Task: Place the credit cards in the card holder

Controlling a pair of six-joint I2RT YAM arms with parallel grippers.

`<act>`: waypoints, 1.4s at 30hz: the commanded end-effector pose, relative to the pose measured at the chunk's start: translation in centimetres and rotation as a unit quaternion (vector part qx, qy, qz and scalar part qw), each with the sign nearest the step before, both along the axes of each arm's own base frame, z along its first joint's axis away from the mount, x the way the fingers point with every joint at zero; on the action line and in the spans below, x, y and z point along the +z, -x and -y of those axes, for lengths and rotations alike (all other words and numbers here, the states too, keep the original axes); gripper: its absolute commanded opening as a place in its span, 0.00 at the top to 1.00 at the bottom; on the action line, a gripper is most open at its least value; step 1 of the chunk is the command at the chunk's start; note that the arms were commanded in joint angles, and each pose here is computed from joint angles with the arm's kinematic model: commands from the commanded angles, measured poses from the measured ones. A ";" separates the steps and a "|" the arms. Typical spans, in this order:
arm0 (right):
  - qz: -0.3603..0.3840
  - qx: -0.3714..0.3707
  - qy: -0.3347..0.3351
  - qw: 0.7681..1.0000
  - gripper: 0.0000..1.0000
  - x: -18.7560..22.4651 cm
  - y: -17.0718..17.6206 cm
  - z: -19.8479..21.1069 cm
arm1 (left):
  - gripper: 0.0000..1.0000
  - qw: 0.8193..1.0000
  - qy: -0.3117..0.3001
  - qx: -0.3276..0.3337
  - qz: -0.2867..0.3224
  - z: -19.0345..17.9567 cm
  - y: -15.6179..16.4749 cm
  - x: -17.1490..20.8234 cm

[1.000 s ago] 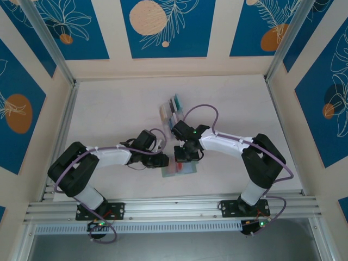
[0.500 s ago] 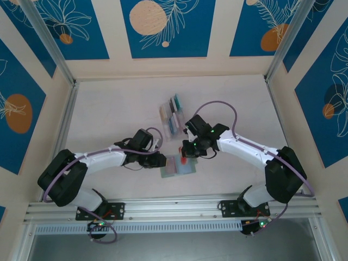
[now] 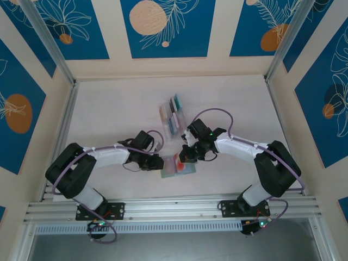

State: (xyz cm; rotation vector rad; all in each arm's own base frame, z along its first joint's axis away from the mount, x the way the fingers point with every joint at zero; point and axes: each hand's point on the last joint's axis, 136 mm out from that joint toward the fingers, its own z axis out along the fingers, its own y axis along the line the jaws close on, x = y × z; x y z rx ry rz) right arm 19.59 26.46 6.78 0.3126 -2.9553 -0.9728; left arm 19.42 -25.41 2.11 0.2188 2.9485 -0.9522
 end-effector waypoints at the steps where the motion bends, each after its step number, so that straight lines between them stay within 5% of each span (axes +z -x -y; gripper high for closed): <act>1: -0.019 0.013 -0.018 1.000 1.00 -0.6 0.7 -0.2 | 0.79 1.000 -0.015 0.000 0.004 -0.5 -0.6 -0.3; 42: -0.094 -0.024 -0.045 0.994 1.00 -2.2 0.7 0.5 | 0.79 1.000 -0.024 0.002 -0.008 -0.9 -0.7 -1.4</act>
